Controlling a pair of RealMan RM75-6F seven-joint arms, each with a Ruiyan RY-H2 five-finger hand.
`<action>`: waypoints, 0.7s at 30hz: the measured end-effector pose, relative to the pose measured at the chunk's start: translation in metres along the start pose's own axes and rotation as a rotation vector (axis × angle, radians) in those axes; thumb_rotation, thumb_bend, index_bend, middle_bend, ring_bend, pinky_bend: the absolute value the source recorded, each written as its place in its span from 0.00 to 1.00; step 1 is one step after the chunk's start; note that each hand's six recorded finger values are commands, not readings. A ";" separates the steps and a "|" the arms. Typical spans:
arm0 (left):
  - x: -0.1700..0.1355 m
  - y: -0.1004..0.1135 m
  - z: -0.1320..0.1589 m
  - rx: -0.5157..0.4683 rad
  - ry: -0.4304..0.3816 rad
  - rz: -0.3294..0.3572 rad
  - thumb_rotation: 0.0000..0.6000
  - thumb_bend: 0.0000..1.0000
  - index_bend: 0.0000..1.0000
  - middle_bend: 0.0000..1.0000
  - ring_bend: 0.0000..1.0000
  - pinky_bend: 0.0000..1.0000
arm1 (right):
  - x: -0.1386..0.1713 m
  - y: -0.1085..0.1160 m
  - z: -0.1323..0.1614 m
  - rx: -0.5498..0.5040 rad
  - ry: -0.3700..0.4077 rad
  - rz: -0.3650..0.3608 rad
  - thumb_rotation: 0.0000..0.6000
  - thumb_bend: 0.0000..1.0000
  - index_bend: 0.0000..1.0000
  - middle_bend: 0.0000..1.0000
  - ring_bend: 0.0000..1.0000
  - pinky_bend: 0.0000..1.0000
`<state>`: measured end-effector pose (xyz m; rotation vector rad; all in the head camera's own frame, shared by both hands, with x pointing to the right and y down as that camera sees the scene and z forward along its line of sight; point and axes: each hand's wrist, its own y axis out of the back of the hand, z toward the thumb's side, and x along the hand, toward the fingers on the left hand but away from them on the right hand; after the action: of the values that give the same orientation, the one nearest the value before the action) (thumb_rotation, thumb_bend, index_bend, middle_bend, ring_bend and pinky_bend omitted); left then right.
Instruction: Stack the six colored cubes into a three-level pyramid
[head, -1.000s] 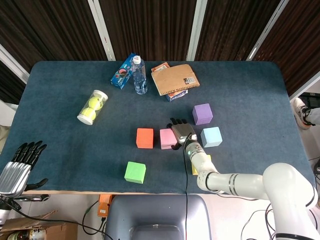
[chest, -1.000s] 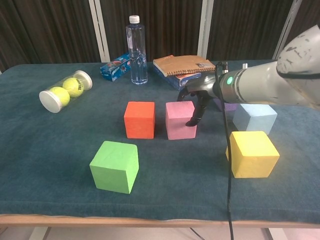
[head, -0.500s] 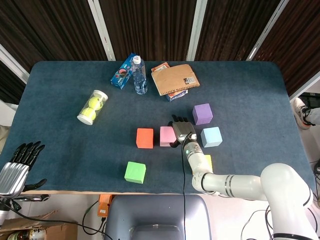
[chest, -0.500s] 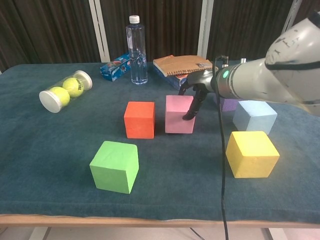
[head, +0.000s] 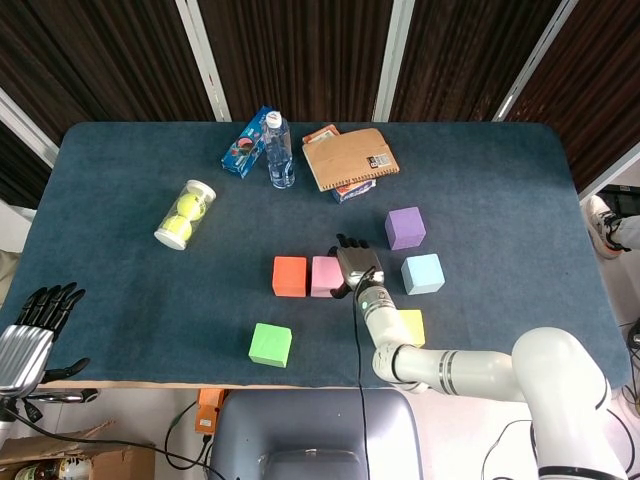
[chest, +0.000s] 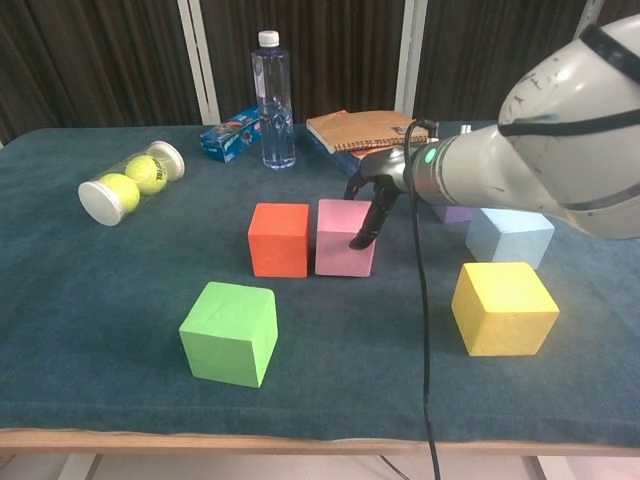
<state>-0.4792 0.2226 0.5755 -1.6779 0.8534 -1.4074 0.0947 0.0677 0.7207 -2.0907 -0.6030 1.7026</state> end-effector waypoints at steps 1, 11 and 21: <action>0.000 0.000 0.000 -0.001 0.000 0.000 0.96 0.09 0.02 0.03 0.00 0.07 | 0.000 0.000 0.001 0.003 0.001 0.000 1.00 0.20 0.47 0.00 0.00 0.00; -0.001 0.000 -0.002 -0.002 0.002 -0.004 0.96 0.09 0.02 0.03 0.00 0.07 | -0.005 -0.002 0.002 -0.001 -0.011 -0.006 1.00 0.20 0.46 0.00 0.00 0.00; -0.001 -0.001 -0.002 -0.003 0.004 -0.008 0.96 0.09 0.02 0.03 0.00 0.07 | -0.006 -0.003 0.006 0.004 -0.009 -0.001 1.00 0.20 0.44 0.00 0.00 0.00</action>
<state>-0.4811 0.2235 0.5761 -1.6829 0.8523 -1.4154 0.0874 0.0676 0.7260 -2.0807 -0.6034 1.7120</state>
